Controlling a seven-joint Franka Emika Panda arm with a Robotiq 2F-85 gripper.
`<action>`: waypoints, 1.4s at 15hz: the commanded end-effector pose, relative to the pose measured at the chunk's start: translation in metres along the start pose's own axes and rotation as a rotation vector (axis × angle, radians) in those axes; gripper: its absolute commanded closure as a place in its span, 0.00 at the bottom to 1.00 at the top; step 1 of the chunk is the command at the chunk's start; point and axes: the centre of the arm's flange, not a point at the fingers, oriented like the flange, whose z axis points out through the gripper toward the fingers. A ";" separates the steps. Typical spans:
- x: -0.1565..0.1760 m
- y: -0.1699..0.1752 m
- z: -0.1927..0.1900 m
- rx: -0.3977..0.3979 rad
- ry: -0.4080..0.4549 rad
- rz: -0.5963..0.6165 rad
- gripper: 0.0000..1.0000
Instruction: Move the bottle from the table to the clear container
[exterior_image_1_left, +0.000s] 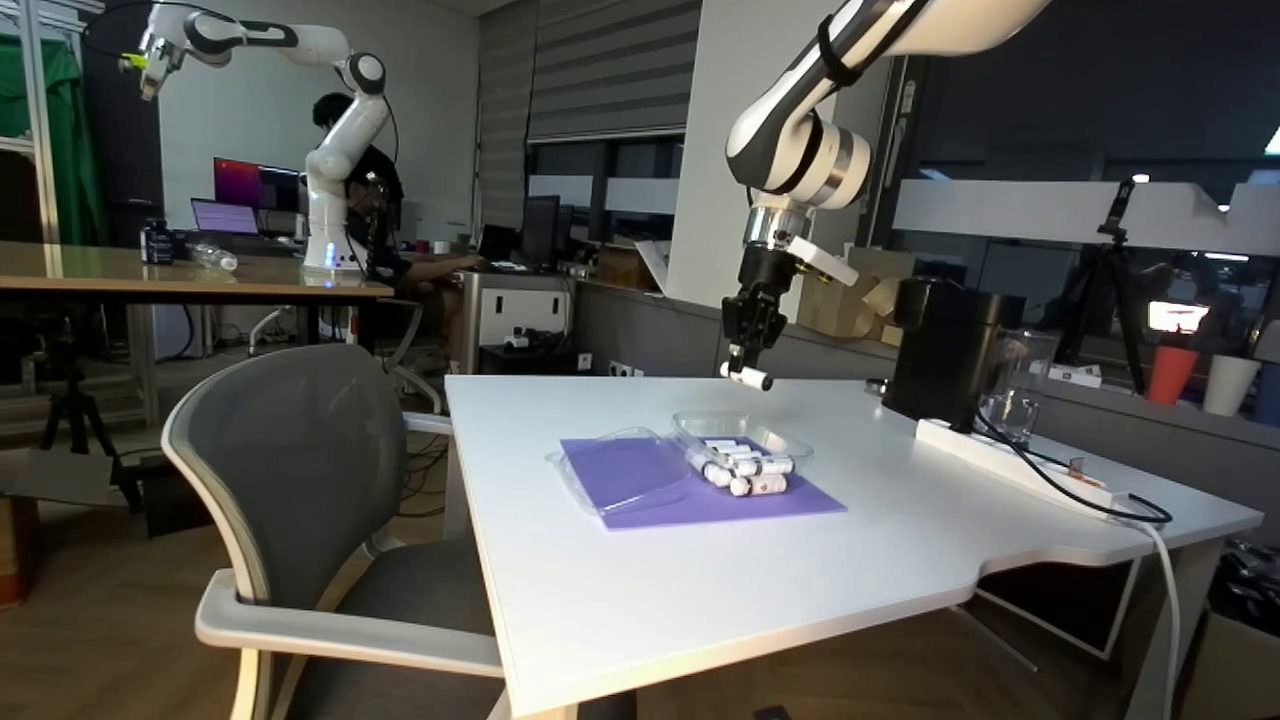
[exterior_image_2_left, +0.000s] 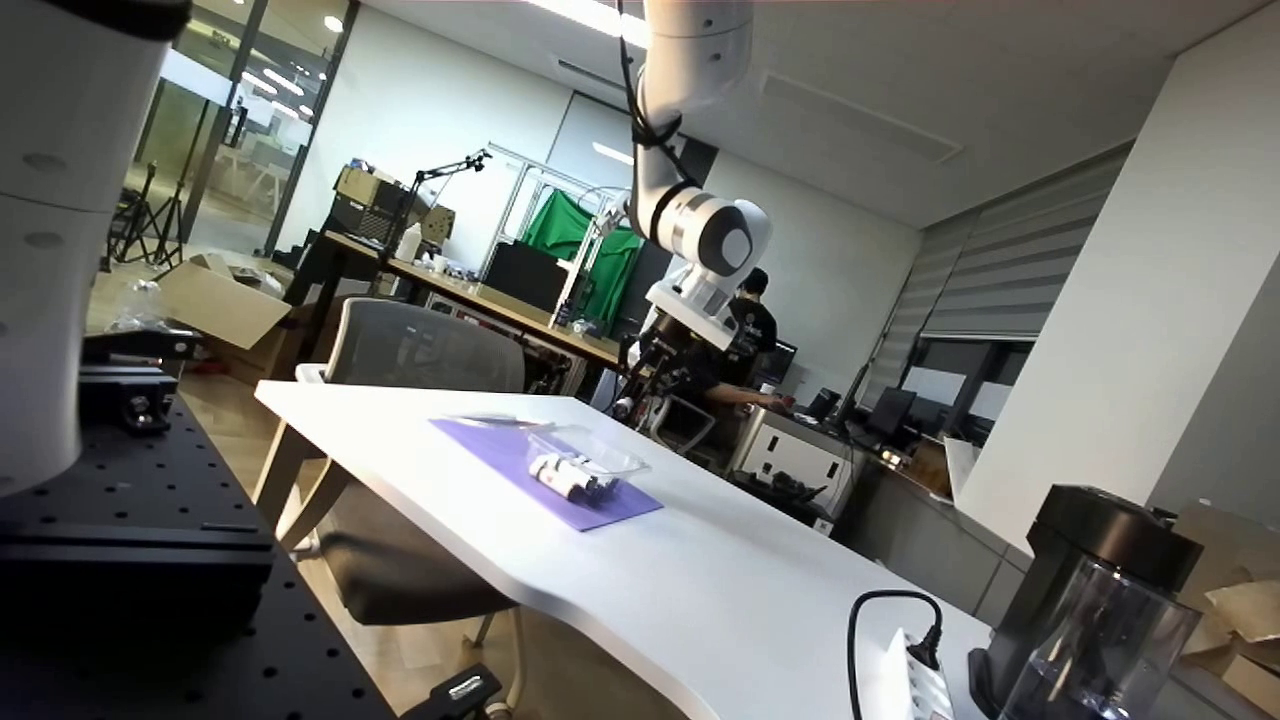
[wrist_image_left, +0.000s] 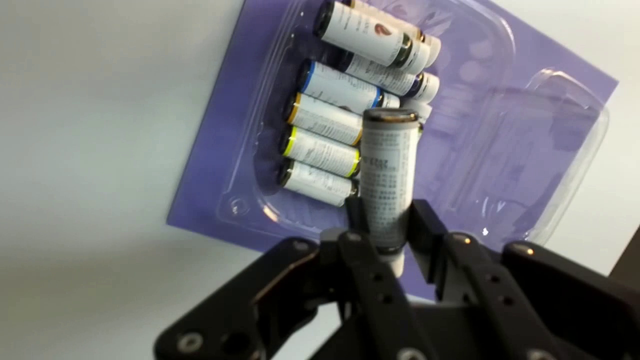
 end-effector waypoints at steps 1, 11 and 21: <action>-0.050 -0.029 0.013 -0.027 0.004 -0.068 0.93; -0.070 -0.024 0.053 -0.107 0.089 -0.244 0.93; -0.068 -0.010 0.055 -0.141 -0.047 -0.836 0.93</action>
